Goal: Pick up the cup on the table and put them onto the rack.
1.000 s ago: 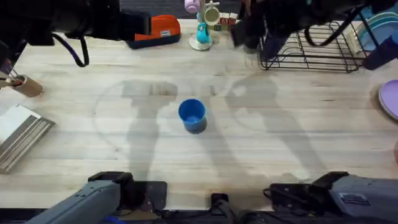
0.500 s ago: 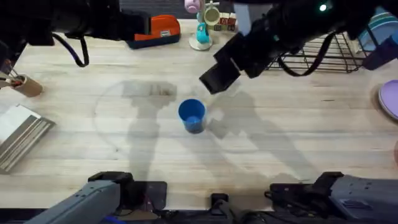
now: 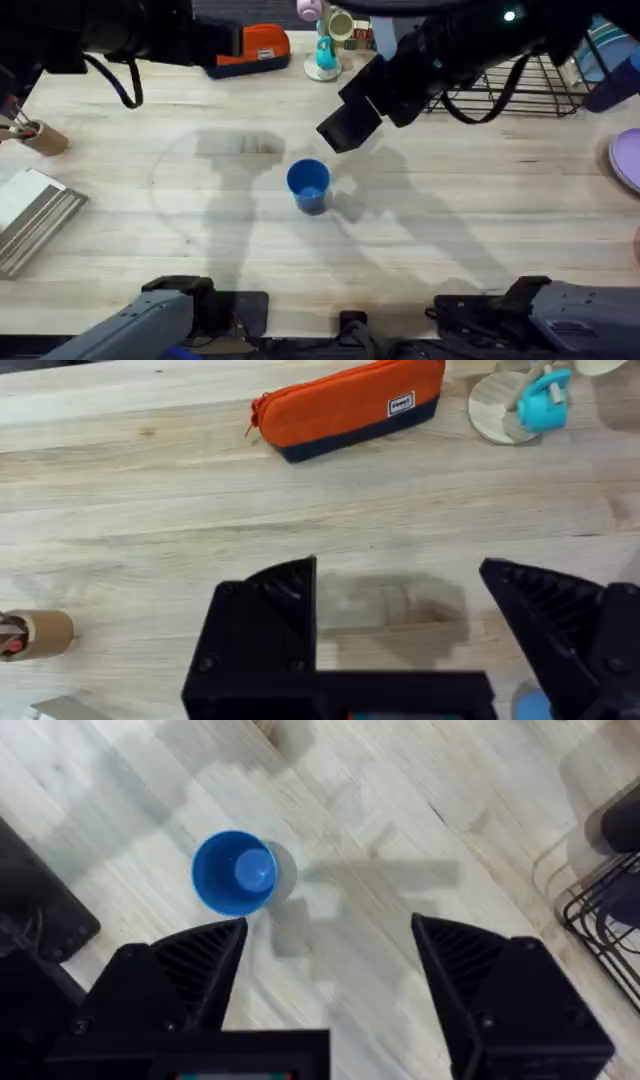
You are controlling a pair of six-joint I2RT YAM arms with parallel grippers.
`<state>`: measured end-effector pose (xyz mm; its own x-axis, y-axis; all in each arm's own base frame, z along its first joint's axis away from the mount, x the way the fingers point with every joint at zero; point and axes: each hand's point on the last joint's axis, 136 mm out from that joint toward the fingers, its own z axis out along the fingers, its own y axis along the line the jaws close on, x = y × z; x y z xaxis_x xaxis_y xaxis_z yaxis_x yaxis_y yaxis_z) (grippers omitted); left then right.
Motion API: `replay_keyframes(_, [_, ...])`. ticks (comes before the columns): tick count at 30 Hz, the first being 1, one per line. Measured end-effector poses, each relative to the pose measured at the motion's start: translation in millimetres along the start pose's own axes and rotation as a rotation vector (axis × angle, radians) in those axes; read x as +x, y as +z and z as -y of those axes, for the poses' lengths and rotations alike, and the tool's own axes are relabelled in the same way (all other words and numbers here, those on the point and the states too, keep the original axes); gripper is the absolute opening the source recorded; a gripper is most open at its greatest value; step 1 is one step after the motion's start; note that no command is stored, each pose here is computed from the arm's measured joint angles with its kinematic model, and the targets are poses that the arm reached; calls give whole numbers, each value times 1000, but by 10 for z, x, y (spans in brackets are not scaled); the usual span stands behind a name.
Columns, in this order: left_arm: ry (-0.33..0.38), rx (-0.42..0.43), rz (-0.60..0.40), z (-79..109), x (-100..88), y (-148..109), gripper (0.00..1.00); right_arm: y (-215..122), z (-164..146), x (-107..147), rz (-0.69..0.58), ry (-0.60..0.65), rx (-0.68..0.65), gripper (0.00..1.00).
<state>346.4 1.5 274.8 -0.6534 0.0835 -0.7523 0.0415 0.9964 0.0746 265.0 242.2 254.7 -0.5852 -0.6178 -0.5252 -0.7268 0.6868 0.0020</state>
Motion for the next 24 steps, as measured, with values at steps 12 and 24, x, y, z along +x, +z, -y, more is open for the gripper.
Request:
replay_keyframes(12, [0, 0, 0, 1, 0, 0, 993, 173, -97, -59, -10, 2, -66, 995])
replay_keyframes(24, [0, 0, 0, 0, 1, -1, 993, 624, -170, 62, -134, 17, -127, 995])
